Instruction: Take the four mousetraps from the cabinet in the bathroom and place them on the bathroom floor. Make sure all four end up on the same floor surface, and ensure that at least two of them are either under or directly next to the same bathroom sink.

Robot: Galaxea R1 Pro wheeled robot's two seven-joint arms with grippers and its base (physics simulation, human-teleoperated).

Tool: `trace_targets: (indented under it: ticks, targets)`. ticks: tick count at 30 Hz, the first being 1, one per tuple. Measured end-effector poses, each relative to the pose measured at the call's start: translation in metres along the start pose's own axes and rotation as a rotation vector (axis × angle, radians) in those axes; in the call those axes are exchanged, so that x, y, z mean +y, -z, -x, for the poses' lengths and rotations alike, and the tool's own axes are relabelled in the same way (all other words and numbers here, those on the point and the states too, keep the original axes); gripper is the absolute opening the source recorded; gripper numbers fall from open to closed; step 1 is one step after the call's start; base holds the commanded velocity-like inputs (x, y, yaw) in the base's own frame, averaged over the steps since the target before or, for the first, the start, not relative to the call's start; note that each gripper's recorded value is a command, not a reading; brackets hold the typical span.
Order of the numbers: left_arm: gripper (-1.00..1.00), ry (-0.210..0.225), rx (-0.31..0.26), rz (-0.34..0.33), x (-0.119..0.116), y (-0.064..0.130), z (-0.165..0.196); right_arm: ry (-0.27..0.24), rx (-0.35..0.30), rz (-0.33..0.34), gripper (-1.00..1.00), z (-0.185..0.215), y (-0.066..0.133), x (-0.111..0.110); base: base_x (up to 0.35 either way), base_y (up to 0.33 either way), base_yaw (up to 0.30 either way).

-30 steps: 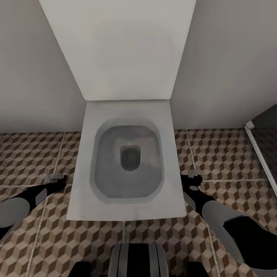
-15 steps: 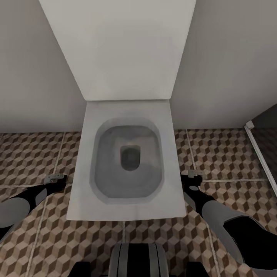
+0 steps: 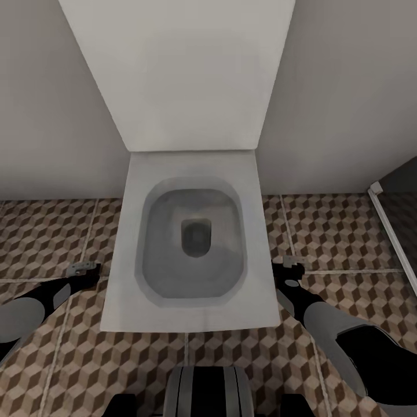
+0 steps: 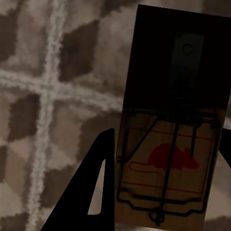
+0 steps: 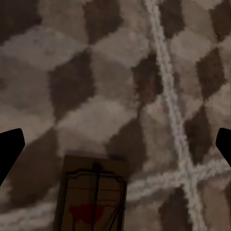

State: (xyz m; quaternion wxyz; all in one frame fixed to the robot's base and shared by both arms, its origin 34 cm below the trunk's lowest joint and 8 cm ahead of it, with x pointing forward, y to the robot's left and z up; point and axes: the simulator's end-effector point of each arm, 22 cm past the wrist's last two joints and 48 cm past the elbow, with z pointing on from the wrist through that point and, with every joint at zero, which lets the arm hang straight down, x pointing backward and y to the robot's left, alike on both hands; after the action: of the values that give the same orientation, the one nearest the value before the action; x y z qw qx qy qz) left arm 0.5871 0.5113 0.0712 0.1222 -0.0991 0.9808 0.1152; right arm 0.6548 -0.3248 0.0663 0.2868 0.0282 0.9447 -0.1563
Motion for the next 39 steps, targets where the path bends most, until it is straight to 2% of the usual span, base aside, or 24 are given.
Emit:
trace_targets:
  ticks: [39]
  targets:
    - [-1.0, 0.002, -0.001, 0.005, 0.0033, 0.0003, 0.0005, 0.003, -0.003, 0.001, 1.0, 0.0006, 0.0001, 0.0005, 0.0, 0.0, 0.0]
